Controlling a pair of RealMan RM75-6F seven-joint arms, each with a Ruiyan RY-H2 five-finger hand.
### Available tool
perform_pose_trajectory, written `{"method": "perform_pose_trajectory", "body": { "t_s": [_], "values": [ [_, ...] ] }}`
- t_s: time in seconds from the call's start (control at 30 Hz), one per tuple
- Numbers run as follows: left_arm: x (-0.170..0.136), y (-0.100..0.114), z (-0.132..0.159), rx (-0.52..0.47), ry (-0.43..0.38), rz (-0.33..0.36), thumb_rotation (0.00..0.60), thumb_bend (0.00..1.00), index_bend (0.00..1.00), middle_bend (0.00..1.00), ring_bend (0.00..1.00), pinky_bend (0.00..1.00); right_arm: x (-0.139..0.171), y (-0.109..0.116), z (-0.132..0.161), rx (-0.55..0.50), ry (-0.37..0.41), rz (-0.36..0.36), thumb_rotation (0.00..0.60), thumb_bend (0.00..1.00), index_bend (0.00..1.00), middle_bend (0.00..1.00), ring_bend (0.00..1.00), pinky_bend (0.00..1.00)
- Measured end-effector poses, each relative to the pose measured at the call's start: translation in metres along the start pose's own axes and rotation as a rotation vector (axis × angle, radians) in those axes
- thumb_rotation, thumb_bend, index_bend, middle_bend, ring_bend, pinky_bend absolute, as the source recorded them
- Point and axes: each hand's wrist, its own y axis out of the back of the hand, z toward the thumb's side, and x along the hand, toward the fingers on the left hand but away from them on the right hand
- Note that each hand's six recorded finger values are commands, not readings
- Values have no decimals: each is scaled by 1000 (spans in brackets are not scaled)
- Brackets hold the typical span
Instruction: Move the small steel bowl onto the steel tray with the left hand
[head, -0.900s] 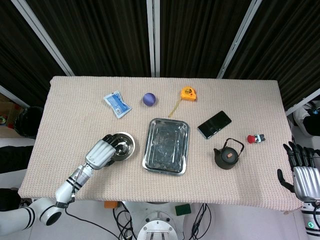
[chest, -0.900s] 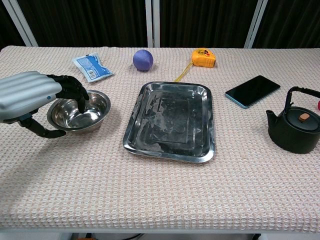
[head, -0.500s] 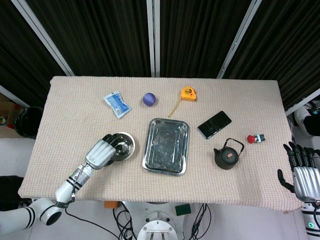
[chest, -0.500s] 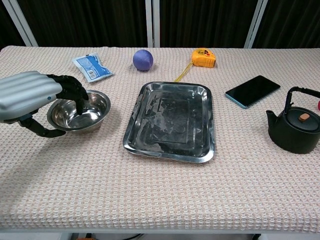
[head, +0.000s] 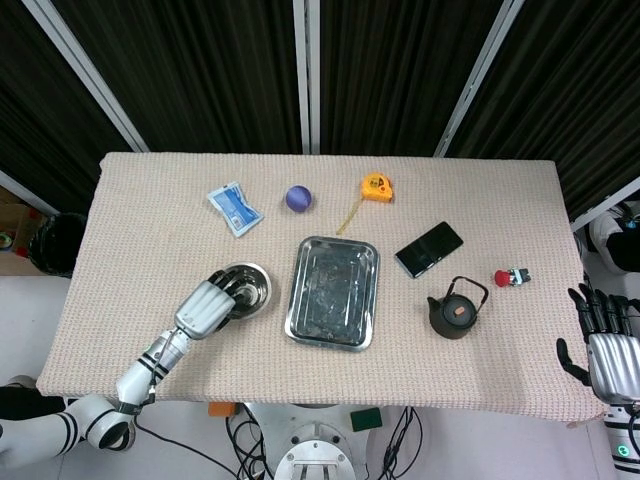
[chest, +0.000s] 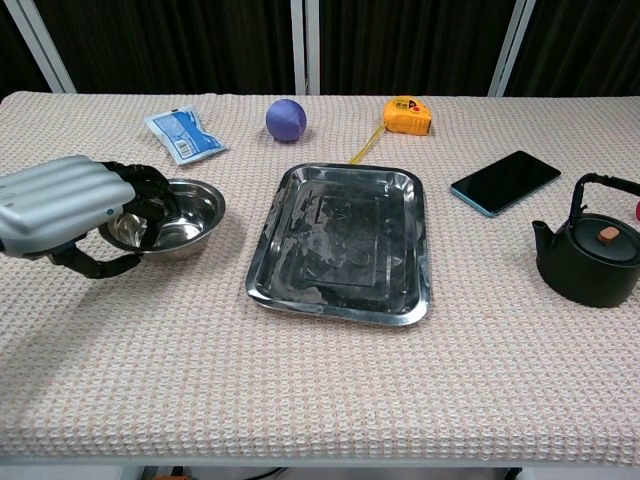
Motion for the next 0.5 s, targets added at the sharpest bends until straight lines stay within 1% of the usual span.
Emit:
{"method": "perform_pose_trajectory", "body": {
  "t_s": [0.07, 0.13, 0.3, 0.4, 0.5],
  "values": [
    [0, 0, 0, 14, 1, 8, 600, 485, 718, 296, 161, 265, 0, 0, 0, -1, -1, 1, 600, 455, 0, 0, 0, 0],
    [0, 0, 1, 21, 2, 16, 600, 511, 745, 303, 165, 265, 0, 0, -1, -1, -2, 1, 600, 455, 0, 0, 0, 0],
    [0, 4, 1, 19, 0, 34, 600, 533, 754, 307, 167, 265, 0, 0, -1, -1, -3, -2, 600, 455, 0, 0, 0, 0],
    [-1, 12, 2, 17, -7, 66, 600, 539, 761, 320, 175, 273, 0, 1, -1, -1, -3, -6, 600, 455, 0, 0, 0, 0],
    [2, 28, 3, 20, -20, 120, 600, 542, 767, 328, 181, 280, 0, 2, -1, -1, -2, -9, 600, 456, 0, 0, 0, 0]
  ]
}}
